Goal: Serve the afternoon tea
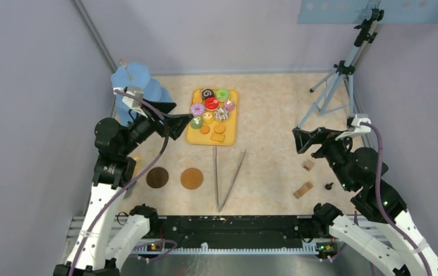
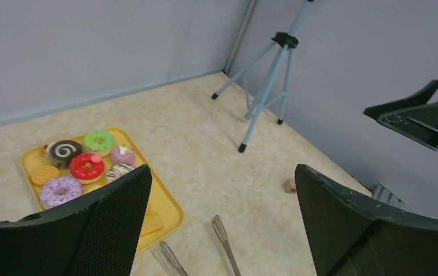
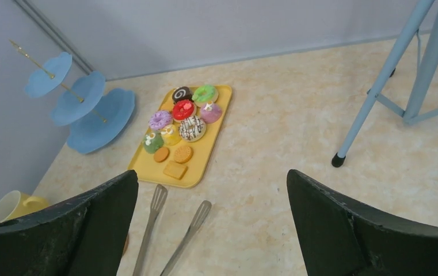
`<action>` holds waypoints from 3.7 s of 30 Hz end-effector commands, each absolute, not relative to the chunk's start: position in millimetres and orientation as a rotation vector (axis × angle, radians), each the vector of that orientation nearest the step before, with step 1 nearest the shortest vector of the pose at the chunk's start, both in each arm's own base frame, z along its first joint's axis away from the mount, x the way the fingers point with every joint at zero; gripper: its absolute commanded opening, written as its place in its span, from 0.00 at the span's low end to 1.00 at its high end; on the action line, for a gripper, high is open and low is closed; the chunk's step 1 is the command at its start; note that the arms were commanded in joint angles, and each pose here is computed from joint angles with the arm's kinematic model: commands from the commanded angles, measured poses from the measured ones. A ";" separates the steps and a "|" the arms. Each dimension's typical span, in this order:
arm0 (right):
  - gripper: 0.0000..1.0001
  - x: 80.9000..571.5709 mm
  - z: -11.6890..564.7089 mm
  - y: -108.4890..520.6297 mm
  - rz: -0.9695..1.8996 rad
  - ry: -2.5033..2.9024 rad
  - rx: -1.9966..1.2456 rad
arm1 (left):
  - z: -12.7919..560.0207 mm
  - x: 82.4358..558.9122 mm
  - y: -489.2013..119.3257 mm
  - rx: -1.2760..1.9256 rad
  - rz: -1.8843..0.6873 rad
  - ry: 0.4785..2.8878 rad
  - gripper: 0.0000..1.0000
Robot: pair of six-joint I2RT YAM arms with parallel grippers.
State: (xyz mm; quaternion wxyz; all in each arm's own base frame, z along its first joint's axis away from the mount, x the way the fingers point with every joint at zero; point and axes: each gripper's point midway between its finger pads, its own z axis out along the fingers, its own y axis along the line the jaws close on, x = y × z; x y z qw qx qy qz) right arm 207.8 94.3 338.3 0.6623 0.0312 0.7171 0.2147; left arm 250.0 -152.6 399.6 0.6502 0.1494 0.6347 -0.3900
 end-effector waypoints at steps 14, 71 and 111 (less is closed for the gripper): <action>0.99 206.7 326.1 111.0 0.560 1.626 0.016 | 230.4 224.1 -242.3 0.353 -0.322 1.942 0.99; 0.97 209.3 283.2 111.8 0.566 1.687 0.073 | -19.1 186.1 -284.2 0.391 -0.110 2.237 0.86; 0.96 214.7 267.4 115.6 0.559 1.709 0.078 | -22.4 194.0 -327.9 0.729 -0.329 2.123 0.95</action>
